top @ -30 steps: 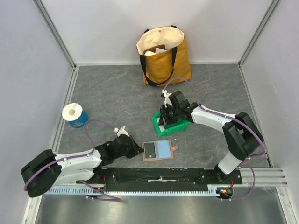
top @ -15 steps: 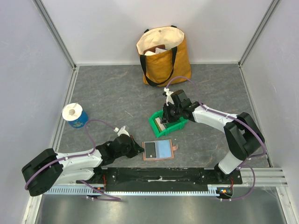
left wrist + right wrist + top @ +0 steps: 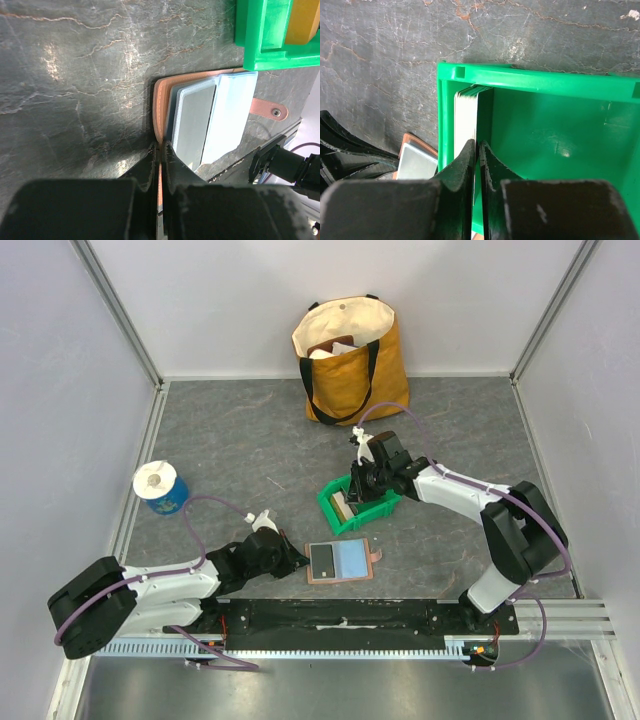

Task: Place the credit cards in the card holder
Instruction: Pick up the credit card from the storage box, then turn over the card slot in the card holder.

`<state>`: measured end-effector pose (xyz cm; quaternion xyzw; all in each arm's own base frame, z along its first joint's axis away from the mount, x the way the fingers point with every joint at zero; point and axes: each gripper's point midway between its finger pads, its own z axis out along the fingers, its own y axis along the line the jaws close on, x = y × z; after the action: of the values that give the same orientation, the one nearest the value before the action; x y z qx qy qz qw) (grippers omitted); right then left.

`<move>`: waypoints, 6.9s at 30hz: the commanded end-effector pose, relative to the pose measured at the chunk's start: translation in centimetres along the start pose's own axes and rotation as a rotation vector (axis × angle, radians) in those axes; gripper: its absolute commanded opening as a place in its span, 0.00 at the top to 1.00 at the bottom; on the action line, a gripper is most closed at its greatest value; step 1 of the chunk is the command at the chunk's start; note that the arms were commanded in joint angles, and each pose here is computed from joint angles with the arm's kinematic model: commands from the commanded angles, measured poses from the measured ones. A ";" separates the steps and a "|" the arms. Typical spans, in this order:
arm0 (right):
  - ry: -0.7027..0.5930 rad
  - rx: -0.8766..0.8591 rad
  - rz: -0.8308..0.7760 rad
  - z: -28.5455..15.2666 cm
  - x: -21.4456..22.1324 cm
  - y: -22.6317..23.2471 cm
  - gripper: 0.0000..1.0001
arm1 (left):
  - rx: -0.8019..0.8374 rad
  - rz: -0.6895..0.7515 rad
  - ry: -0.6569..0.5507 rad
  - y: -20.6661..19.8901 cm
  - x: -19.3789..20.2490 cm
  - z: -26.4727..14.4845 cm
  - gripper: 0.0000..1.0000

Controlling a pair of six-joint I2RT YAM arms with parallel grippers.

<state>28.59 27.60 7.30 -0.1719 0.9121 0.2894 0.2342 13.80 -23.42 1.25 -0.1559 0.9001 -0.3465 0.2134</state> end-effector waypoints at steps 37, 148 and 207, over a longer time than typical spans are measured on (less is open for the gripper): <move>-0.198 0.383 -0.099 -2.7 -3.4 -2.4 1.00 | -0.187 0.053 0.043 5.5 1.3 -0.3 0.98; -0.062 0.470 -0.235 -0.1 -4.4 -6.7 1.00 | -0.180 0.049 0.035 6.0 1.3 -0.6 0.98; -0.235 0.169 0.275 -5.4 11.3 1.3 1.00 | -0.167 0.042 0.067 5.3 1.8 -0.5 0.98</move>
<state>16.29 23.22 5.85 -0.0019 0.9188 0.2608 0.2963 13.52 -23.26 1.23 -0.1547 0.8987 -0.3525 0.2102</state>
